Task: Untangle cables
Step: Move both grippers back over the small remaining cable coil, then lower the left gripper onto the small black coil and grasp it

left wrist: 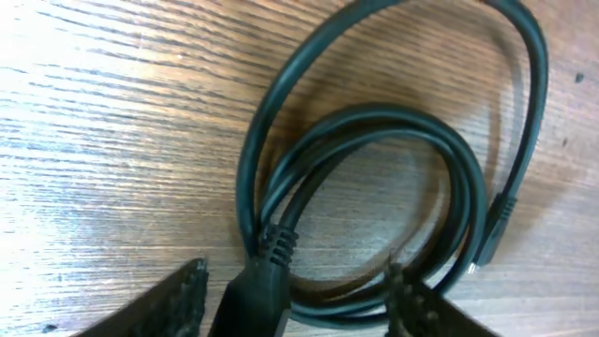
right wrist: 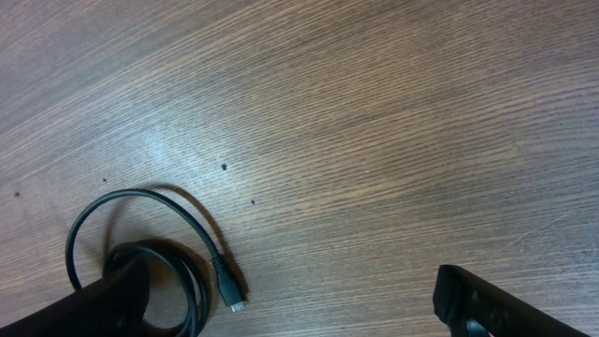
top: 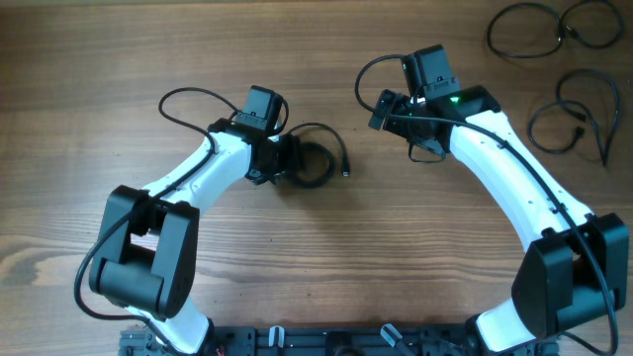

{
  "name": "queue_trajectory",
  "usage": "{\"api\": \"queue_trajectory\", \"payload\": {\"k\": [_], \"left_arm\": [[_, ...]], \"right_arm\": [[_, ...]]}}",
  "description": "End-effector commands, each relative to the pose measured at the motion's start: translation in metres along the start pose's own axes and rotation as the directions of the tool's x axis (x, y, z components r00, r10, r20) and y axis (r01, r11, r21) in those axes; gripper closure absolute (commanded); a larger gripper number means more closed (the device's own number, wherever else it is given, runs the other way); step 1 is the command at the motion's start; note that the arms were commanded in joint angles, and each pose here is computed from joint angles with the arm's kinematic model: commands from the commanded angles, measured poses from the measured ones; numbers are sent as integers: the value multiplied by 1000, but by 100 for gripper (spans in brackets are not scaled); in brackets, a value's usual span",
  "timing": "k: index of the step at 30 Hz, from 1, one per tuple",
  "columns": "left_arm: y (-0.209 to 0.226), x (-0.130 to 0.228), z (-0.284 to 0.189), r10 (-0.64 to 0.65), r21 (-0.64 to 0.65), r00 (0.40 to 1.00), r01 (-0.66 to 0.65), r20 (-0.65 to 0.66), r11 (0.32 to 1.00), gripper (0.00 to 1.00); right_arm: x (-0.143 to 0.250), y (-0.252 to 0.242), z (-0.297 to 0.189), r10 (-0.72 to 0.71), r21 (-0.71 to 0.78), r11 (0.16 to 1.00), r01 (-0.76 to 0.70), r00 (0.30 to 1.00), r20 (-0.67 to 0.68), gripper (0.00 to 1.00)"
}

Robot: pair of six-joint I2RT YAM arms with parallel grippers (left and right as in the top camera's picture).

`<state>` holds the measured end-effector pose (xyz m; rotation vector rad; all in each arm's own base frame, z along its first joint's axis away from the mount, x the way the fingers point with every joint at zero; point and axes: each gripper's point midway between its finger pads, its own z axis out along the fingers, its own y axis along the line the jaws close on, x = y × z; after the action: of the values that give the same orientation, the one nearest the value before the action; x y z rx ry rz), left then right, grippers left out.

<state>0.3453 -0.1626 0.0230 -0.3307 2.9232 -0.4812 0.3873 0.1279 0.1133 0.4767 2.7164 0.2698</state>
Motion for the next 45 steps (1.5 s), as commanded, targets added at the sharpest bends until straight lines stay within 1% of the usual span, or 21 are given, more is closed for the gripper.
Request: {"api": "queue_trajectory", "payload": {"k": [1, 2, 6, 8, 10, 12, 19, 21, 24, 29, 30, 31, 32, 33, 34, 35, 36, 37, 43, 44, 45], "left_arm": [[2, -2, 4, 2, -19, 1000, -2, 7, 1000, 48], [3, -2, 4, 2, -20, 1000, -2, 6, 1000, 51], [3, -2, 4, 2, -20, 1000, -2, 6, 1000, 53], [3, -2, 4, 2, -20, 1000, -1, 5, 1000, 59], [4, 0, 3, -1, -26, 1000, 1, -4, 1000, 62], [6, 3, 3, -4, -33, 1000, 3, -15, 999, 72], [9, 7, 1, -9, -44, 1000, 8, -30, 999, 92], [7, 8, -4, -8, -42, 1000, 7, -26, 999, 94], [2, 5, -20, 0, -22, 1000, 0, 3, 1000, 93], [-12, 5, -71, 19, 33, 996, -22, 83, 999, 92], [-15, 4, -82, 23, 47, 994, -28, 106, 998, 88], [-18, 3, -87, 26, 58, 992, -34, 123, 998, 82], [-19, 0, -90, 28, 63, 989, -38, 142, 997, 70], [-20, -5, -91, 30, 59, 986, -40, 165, 997, 65], [-15, -12, -89, 21, 33, 981, -27, 193, 999, 53], [-8, -20, -87, -24, -2, 973, 25, 228, 1000, 50], [-4, -27, -82, -65, -18, 966, 71, 250, 997, 49], [-5, -31, -76, -79, -14, 964, 85, 254, 996, 45], [2, -41, -27, -187, -17, 956, 196, 227, 980, 44], [3, -43, -20, -192, -20, 955, 201, 225, 979, 47], [7, -45, -16, -192, -37, 953, 205, 233, 978, 47]], "right_arm": [[6, 0, 6, -20, 5, 1000, 20, 1000, -22, 0], [6, 0, 6, -20, 5, 1000, 20, 1000, -23, 0], [6, 0, 6, -20, 6, 1000, 21, 1000, -24, 0], [6, 0, 6, -20, 6, 1000, 21, 1000, -23, 0], [6, 0, 6, -21, 6, 1000, 21, 1000, -23, 0], [6, 0, 6, -27, 6, 1000, 27, 999, -22, 0], [6, 0, 6, -28, 8, 1000, 28, 999, -21, 0], [6, 0, 6, -27, 8, 1000, 28, 999, -21, 0], [5, 0, 6, -27, 7, 1000, 28, 999, -20, 0], [5, 0, 6, -27, 7, 1000, 27, 999, -19, 0], [5, 0, 6, -27, 6, 1000, 27, 999, -19, 0], [5, 0, 6, -27, 6, 1000, 27, 999, -19, 0], [5, 0, 6, -27, 6, 1000, 27, 999, -19, 0], [5, 0, 6, -27, 6, 1000, 27, 999, -20, 0], [5, 0, 6, -27, 7, 1000, 27, 999, -20, 0], [5, 0, 6, -27, 7, 1000, 27, 999, -20, 0], [5, 0, 6, -27, 7, 1000, 27, 999, -20, 0], [5, 0, 6, -27, 7, 1000, 27, 999, -20, 0], [5, 0, 6, -27, 7, 1000, 27, 999, -20, 0], [5, 0, 6, -27, 7, 1000, 28, 999, -20, 0], [5, 0, 6, -27, 7, 1000, 27, 999, -20, 0]]}}
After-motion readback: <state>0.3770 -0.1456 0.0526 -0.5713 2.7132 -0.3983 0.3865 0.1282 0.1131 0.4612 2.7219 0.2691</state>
